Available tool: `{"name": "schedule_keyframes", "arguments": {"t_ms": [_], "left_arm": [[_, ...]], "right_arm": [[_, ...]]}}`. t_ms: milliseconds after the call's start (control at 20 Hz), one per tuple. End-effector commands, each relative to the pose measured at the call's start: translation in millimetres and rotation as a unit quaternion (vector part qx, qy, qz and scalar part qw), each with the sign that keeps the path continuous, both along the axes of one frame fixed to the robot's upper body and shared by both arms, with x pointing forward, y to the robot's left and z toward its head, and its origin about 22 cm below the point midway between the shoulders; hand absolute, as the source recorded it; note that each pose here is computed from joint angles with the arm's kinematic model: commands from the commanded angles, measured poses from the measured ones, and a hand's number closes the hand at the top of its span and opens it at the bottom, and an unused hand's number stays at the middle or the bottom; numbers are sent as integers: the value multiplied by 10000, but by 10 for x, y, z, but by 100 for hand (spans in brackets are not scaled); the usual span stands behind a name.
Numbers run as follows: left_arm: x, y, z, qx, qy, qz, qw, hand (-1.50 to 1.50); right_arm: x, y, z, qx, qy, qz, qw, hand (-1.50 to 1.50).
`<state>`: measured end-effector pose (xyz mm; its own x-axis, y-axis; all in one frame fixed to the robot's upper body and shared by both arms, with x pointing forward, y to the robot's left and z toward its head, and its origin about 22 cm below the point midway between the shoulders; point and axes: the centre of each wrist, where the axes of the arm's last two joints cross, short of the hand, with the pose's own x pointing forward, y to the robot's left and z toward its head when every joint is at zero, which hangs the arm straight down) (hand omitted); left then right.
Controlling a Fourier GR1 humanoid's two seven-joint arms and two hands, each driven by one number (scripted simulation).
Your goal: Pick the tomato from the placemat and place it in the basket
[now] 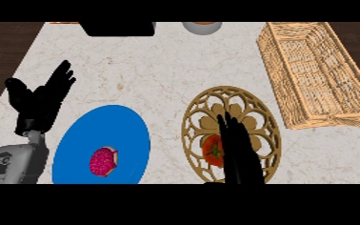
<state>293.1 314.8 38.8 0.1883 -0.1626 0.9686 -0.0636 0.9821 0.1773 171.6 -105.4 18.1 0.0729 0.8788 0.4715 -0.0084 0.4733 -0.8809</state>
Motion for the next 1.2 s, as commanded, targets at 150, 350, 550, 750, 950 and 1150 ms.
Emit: {"name": "schedule_keyframes", "arguments": {"t_ms": [150, 350, 550, 750, 950, 1150], "left_arm": [[-73, 31, -26, -8, -61, -18, 10000, 0], [6, -144, 90, 32, 68, -69, 9999, 0], [-24, 83, -133, -65, 6, -24, 10000, 0], [-130, -23, -18, 67, -29, -58, 10000, 0], [12, -132, -15, 24, -45, -88, 9999, 0], [55, -64, 101, 17, -201, -256, 9995, 0]], "right_arm": [[-1, 102, -97, -320, 80, -95, 9994, -150], [138, 124, -170, -565, 217, 28, 9982, 150], [271, 106, -345, -899, 348, 163, 9952, 150], [256, 217, -366, -921, 277, 98, 9953, 150], [747, 80, -219, -667, 465, -584, 9950, 150], [1122, -217, 83, 138, 637, -2546, 9648, 150]]}}
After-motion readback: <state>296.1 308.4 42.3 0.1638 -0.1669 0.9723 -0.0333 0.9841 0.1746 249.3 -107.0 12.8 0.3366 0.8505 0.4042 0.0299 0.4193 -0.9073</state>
